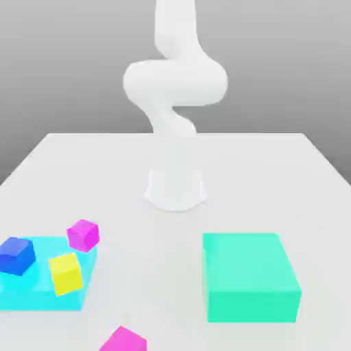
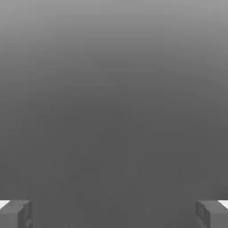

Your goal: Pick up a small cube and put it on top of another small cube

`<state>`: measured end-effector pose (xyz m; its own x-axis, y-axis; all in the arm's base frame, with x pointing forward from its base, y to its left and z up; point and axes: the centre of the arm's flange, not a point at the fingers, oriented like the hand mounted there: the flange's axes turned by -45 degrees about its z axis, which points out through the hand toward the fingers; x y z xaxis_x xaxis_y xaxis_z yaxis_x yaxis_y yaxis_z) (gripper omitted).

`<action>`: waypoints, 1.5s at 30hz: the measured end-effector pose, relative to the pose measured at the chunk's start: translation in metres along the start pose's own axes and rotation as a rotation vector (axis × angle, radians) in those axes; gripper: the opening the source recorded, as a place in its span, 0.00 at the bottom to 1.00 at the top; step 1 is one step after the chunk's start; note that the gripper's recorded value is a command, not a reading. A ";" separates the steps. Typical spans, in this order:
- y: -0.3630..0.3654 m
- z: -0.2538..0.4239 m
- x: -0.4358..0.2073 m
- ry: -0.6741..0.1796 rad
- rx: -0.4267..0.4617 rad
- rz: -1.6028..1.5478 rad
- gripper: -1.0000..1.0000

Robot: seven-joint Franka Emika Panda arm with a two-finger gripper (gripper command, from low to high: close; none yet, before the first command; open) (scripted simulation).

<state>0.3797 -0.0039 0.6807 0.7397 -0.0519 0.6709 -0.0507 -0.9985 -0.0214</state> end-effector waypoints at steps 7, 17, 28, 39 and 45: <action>0.015 0.128 -0.007 -0.180 -0.056 0.108 0.50; 0.048 0.296 -0.071 -0.426 -0.129 0.267 0.50; 0.079 0.445 -0.205 -0.693 -0.195 0.447 0.50; 0.082 0.501 -0.259 -0.714 -0.201 0.462 0.00; 0.085 0.452 -0.220 -0.712 -0.211 0.490 0.00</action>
<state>0.5157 -0.0860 0.1965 0.8407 -0.5415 0.0005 -0.5415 -0.8407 -0.0009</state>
